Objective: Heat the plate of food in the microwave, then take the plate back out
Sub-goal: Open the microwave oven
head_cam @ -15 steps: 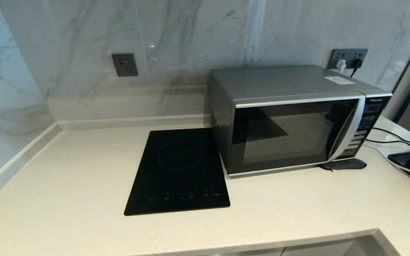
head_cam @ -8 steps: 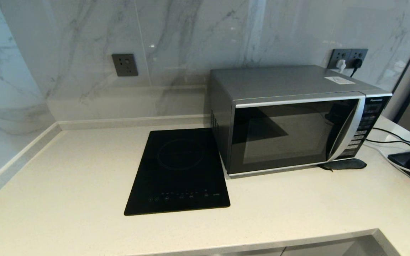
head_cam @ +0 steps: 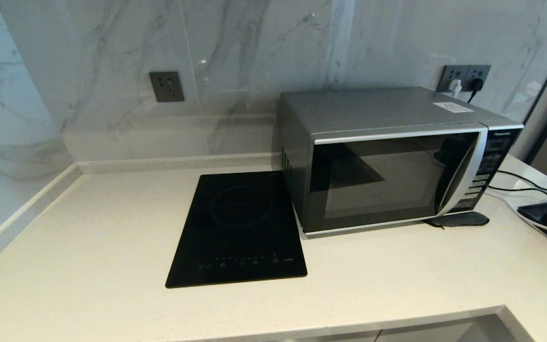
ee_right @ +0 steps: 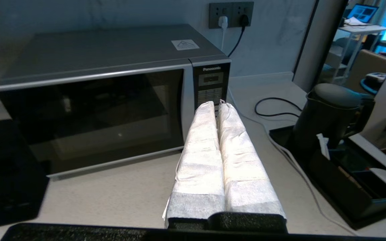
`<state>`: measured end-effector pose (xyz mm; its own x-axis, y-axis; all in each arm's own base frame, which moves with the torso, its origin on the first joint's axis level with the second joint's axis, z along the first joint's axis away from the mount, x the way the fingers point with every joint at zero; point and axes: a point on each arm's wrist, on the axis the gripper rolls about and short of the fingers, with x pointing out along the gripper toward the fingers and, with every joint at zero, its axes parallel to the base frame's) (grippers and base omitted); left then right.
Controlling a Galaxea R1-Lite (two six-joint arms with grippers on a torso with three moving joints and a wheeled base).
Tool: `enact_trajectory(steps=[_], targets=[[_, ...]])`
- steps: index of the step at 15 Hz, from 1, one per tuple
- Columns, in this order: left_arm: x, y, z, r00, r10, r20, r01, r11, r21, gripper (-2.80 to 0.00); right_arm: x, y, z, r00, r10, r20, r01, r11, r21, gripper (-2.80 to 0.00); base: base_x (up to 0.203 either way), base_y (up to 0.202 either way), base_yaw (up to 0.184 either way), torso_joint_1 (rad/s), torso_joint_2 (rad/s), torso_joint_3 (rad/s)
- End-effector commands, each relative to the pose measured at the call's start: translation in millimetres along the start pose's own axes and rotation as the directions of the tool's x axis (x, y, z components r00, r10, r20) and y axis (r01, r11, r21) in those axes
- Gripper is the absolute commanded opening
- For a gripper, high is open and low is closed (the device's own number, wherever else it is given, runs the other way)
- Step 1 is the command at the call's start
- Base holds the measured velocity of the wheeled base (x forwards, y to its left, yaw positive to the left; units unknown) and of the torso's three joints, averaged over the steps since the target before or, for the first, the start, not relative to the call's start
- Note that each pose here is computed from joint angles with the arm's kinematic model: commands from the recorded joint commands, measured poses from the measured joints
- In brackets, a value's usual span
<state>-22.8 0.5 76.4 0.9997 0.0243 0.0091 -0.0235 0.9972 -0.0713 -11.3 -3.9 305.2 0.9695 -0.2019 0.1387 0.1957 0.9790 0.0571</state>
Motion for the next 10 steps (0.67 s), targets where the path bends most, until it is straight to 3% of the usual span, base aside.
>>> enact_trajectory(steps=[1,4,6,10], targets=[[0.1,0.0,0.0,1.0,0.0,-0.001,0.0,1.0,-0.001,-2.8,29.6,5.2,0.4,0.997,-0.021,-0.081,0.016,0.998,-0.064,-2.8,0.0,0.0,0.0,0.0,0.0,0.0],[0.1,0.0,0.0,1.0,0.0,-0.001,0.0,1.0,-0.001,-2.8,58.5,8.9,2.9,0.986,-0.099,-0.137,0.085,0.991,-0.104,-2.8,0.0,0.0,0.0,0.0,0.0,0.0],[0.1,0.0,0.0,1.0,0.0,-0.001,0.0,1.0,-0.001,-2.8,77.9,11.8,8.5,0.982,-0.141,-0.128,0.128,0.986,-0.111,-2.8,0.0,0.0,0.0,0.0,0.0,0.0],[0.1,0.0,0.0,1.0,0.0,-0.001,0.0,1.0,-0.001,-2.8,101.6,15.6,-0.2,0.971,-0.168,-0.171,0.147,0.98,-0.131,-2.8,0.0,0.0,0.0,0.0,0.0,0.0]])
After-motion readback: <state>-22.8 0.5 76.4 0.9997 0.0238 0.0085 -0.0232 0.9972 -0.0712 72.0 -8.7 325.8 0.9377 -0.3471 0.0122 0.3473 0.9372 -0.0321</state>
